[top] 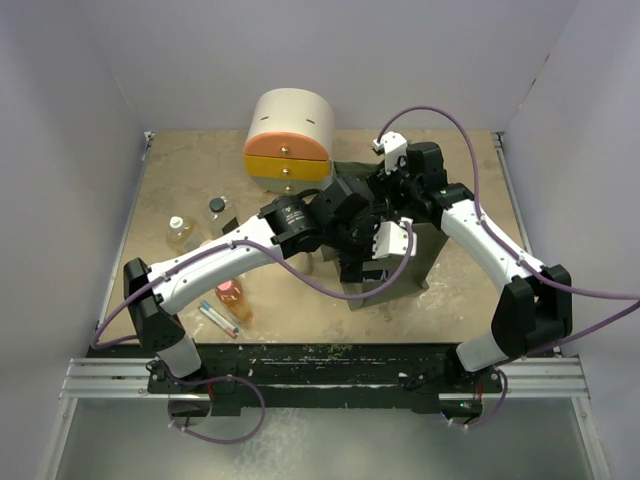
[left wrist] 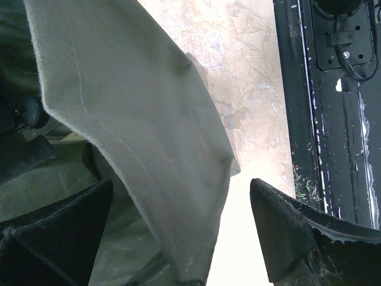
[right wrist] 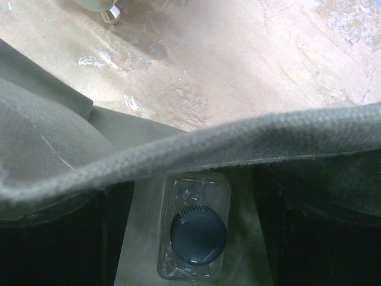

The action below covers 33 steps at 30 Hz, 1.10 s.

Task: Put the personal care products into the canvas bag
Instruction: Place the care product in the canvas bag.

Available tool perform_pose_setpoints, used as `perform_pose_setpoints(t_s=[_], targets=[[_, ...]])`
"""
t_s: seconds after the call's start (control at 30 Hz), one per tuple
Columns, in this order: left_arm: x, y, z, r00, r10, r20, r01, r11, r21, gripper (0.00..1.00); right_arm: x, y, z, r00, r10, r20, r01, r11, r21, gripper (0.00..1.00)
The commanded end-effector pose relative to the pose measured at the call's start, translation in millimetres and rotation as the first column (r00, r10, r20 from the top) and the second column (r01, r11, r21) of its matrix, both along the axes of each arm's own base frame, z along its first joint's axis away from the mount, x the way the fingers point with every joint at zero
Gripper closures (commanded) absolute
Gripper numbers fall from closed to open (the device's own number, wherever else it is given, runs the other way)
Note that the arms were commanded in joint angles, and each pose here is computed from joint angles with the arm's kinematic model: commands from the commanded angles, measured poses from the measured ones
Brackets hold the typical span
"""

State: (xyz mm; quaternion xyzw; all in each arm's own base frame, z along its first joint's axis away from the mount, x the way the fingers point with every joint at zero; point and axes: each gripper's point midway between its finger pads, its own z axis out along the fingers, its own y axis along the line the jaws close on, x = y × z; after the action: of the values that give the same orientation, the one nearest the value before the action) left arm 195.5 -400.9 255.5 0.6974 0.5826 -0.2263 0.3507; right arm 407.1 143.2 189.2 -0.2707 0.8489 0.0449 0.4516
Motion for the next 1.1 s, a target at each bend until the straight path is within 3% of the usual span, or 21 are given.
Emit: perform_pose_setpoints(t_s=[0.0,0.47,1.07], targets=[[-4,9,45,0.997,-0.020,0.072,0.026,0.996,-0.080,0.01,5,3,39,0.995,0.026,0.094,-0.028,0.999,0.015,0.17],[-9,19,67,0.993,-0.037,0.112,0.048,0.994,-0.099,0.01,2,3,55,0.990,0.057,0.126,-0.057,0.998,-0.003,0.07],[-6,40,93,0.988,-0.031,0.150,0.050,0.991,-0.127,0.01,-6,5,94,0.983,0.090,0.159,-0.092,0.996,0.009,0.08]])
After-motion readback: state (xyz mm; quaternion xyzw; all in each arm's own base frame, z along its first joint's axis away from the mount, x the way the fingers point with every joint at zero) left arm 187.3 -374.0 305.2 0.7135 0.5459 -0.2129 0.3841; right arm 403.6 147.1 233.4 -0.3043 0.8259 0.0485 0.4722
